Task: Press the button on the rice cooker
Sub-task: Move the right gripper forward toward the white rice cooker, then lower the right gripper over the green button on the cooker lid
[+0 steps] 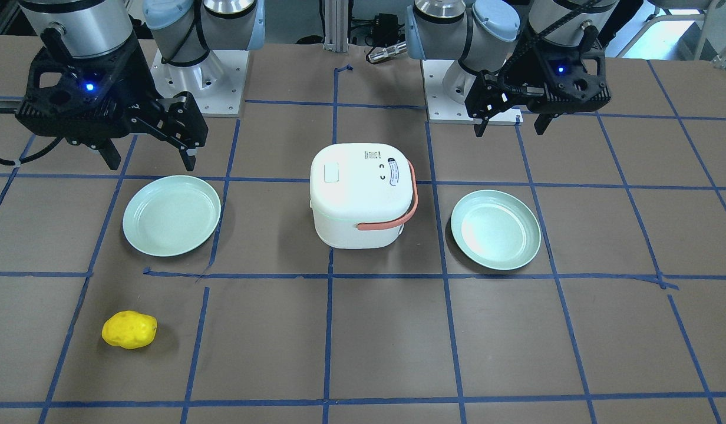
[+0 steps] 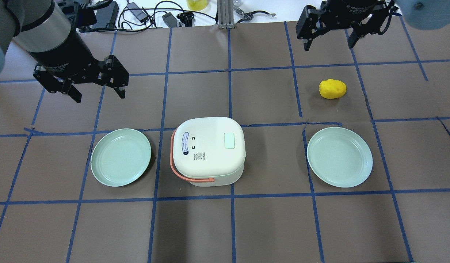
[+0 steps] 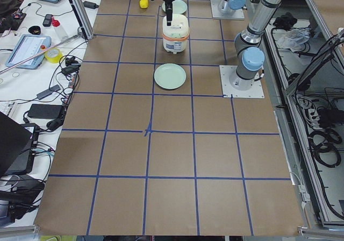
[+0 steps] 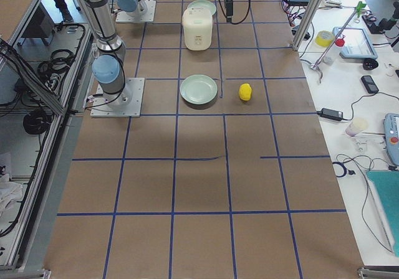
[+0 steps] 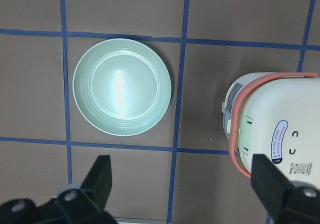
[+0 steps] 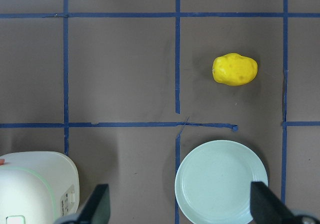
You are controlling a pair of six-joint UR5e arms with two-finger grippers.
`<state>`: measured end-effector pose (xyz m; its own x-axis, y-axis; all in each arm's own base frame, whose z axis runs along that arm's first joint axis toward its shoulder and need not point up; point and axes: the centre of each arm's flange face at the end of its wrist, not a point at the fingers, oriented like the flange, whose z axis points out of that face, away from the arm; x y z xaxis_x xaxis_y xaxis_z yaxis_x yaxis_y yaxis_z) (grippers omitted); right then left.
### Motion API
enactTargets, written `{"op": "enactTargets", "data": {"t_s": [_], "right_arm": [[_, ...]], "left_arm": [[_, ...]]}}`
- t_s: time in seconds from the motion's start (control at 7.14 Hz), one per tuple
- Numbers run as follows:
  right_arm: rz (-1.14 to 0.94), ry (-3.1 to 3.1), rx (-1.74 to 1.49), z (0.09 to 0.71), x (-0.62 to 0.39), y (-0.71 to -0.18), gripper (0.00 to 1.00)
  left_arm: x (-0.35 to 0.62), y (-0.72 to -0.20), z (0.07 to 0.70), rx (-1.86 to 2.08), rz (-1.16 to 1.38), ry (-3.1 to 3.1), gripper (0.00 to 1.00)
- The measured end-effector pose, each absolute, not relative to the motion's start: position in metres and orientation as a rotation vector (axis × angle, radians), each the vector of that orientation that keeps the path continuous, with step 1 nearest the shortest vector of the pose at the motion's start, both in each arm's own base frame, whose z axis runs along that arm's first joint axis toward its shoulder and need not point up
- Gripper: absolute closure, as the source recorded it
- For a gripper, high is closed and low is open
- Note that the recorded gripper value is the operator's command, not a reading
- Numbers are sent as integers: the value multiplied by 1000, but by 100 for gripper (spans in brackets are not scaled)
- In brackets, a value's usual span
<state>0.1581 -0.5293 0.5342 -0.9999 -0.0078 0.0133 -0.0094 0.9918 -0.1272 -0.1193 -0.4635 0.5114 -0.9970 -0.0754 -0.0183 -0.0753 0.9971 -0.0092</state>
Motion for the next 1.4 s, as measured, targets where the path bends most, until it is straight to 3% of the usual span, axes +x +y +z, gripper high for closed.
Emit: {"op": "enactTargets", "data": {"t_s": [0.28,0.42,0.7,0.98,1.4], "right_arm": [[193,-3128,15,532,161,-529,0],[188,-3133,17,530,163,-529,13],[181,-3161,19,529,167,-529,19],[156,-3172,25,528,171,-526,50],[-12,-3172,53,505,211,-505,70]], "left_arm": [[-119,-464,511,-117,-13,3121,0],[-119,-463,511,-117,-13,3121,0],[-119,-464,511,-116,-13,3121,0],[-119,-464,511,-117,-13,3121,0],[-119,-464,511,-116,-13,3121,0]]}}
